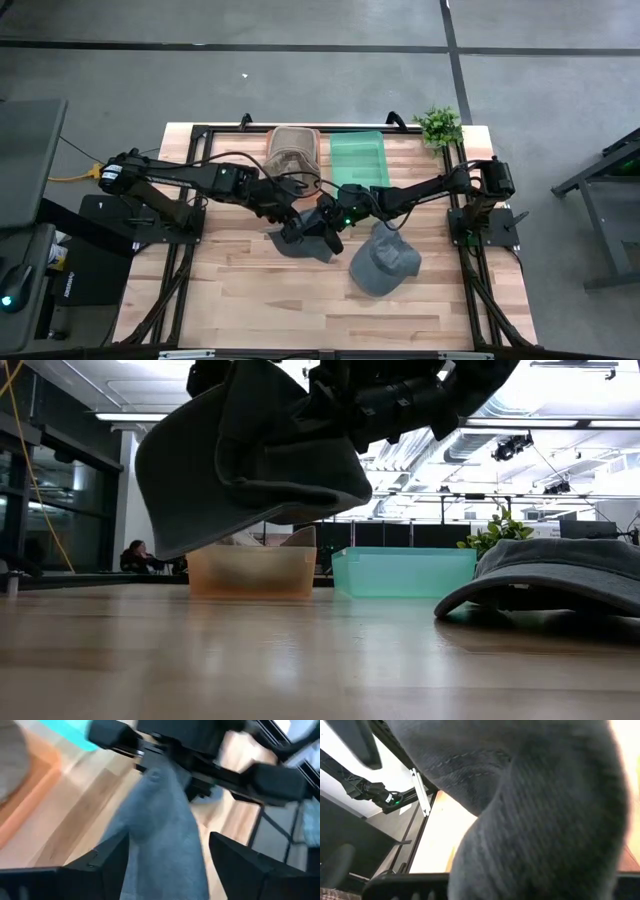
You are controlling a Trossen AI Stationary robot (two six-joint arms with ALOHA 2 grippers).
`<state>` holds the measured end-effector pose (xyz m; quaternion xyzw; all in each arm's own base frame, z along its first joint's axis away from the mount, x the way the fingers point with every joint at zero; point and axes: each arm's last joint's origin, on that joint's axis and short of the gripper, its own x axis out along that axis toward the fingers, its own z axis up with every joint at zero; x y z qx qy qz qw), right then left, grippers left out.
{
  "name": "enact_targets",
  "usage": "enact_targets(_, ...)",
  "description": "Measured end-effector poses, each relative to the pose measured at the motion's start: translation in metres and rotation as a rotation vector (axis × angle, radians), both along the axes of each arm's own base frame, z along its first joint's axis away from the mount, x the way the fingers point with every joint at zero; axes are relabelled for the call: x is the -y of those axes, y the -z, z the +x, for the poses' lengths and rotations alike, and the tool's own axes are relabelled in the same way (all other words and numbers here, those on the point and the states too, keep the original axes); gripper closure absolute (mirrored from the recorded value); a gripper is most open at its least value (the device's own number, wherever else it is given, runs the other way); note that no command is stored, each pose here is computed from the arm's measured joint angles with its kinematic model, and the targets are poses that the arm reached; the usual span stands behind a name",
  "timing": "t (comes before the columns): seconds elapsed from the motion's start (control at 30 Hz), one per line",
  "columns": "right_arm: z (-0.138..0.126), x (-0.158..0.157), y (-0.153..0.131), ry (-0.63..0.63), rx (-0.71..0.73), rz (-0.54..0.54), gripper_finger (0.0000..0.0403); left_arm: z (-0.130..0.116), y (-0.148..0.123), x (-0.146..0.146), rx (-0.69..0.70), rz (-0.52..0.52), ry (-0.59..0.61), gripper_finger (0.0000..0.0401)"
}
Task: Pick & Place hat
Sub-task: Put the left black cap into the blue bin
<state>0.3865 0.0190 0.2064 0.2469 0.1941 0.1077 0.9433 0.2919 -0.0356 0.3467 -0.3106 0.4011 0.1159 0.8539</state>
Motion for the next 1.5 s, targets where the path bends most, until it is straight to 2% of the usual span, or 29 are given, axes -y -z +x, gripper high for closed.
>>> enact_targets(0.13, 0.000, 0.000, 0.000, 0.017, 0.001, -0.005, 0.0399, -0.005, -0.006, -0.002, -0.014, 0.015, -0.085, 0.0141)
enact_targets(0.47, -0.001, 0.001, -0.002, 0.093, -0.006, -0.030, 0.0399, -0.033, -0.065, -0.013, -0.023, 0.180, -0.272, 0.0164)
enact_targets(0.57, -0.005, 0.001, -0.013, 0.154, 0.019, -0.054, 0.0399, -0.040, -0.077, -0.015, 0.011, 0.209, -0.320, 0.0170)
enact_targets(0.73, -0.014, 0.002, -0.038, 0.259, 0.087, -0.104, 0.0399, -0.061, -0.087, -0.018, 0.062, 0.188, -0.345, 0.0182)
enact_targets(0.9, -0.029, 0.006, -0.062, 0.376, 0.109, -0.169, 0.0399, -0.068, -0.070, -0.015, 0.069, 0.159, -0.350, 0.0195)
enact_targets(1.1, -0.053, 0.015, -0.094, 0.546, 0.149, -0.213, 0.0399, -0.082, -0.032, -0.009, 0.164, 0.050, -0.332, 0.0209)
enact_targets(1.33, -0.073, 0.035, -0.115, 0.876, 0.189, -0.141, 0.0399, -0.103, 0.006, -0.012, 0.285, 0.002, -0.338, 0.0213)
enact_targets(1.5, -0.077, 0.050, -0.113, 1.129, 0.212, -0.039, 0.0399, -0.121, 0.025, -0.015, 0.388, -0.016, -0.328, 0.0213)
